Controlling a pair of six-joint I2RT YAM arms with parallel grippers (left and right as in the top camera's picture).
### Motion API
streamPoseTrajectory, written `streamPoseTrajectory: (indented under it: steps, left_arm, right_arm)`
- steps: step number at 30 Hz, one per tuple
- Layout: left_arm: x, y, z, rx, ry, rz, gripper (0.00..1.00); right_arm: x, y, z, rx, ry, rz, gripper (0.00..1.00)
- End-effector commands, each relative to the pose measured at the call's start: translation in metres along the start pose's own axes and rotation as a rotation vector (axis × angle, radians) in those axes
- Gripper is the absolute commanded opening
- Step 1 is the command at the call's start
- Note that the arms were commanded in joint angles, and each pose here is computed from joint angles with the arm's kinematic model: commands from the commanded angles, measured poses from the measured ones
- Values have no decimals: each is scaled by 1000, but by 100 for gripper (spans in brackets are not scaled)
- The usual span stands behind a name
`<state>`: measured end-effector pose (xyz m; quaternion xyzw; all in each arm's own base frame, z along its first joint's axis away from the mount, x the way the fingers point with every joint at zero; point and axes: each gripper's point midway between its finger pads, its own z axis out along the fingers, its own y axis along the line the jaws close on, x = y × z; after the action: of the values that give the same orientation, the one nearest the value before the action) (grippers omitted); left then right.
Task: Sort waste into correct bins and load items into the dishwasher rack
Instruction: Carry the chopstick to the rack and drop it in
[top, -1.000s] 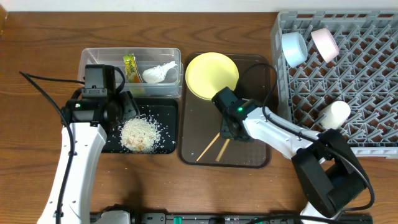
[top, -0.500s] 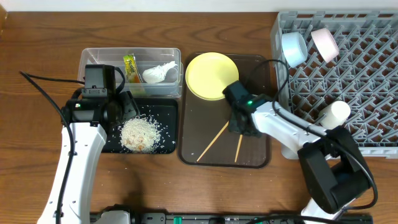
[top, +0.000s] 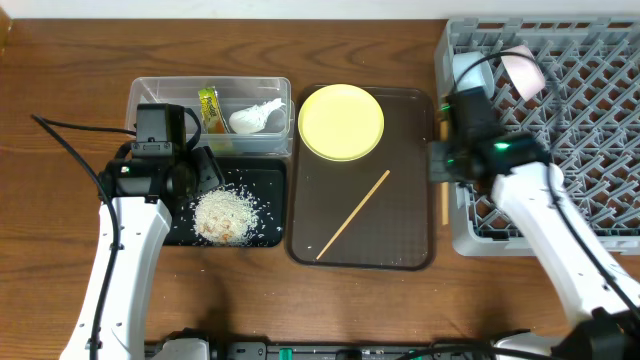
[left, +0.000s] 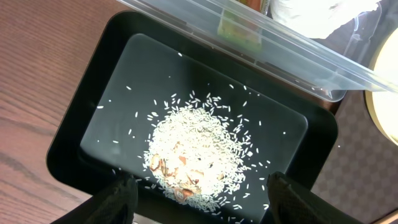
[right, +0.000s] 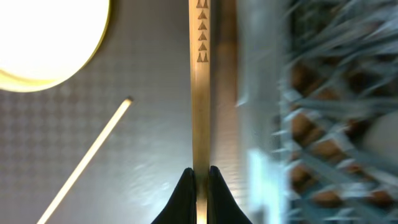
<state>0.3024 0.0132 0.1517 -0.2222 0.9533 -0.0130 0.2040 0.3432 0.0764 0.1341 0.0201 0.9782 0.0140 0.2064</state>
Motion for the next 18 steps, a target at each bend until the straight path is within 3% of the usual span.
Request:
streamPoseTrajectory:
  steps: [1,14,15,16,18]
  left_arm:
    - [-4,3,-3,-15,-16,-16,70]
    - [-4,3,-3,-15,-16,-16,70]
    - [-4,3,-3,-15,-16,-16,70]
    - [-4,3,-3,-15,-16,-16,70]
    - [-4,3,-3,-15,-16,-16,70]
  right_arm:
    - [-5,-22,3,12,7,-128,1]
    - [-6,-58,39,67,75,-104,2]
    - [-7,-58,40,67,73,-103,7]
    - [-8,-57,40,66,68,-103,22]
    - [-16,-56,39,63,36,-102,34]
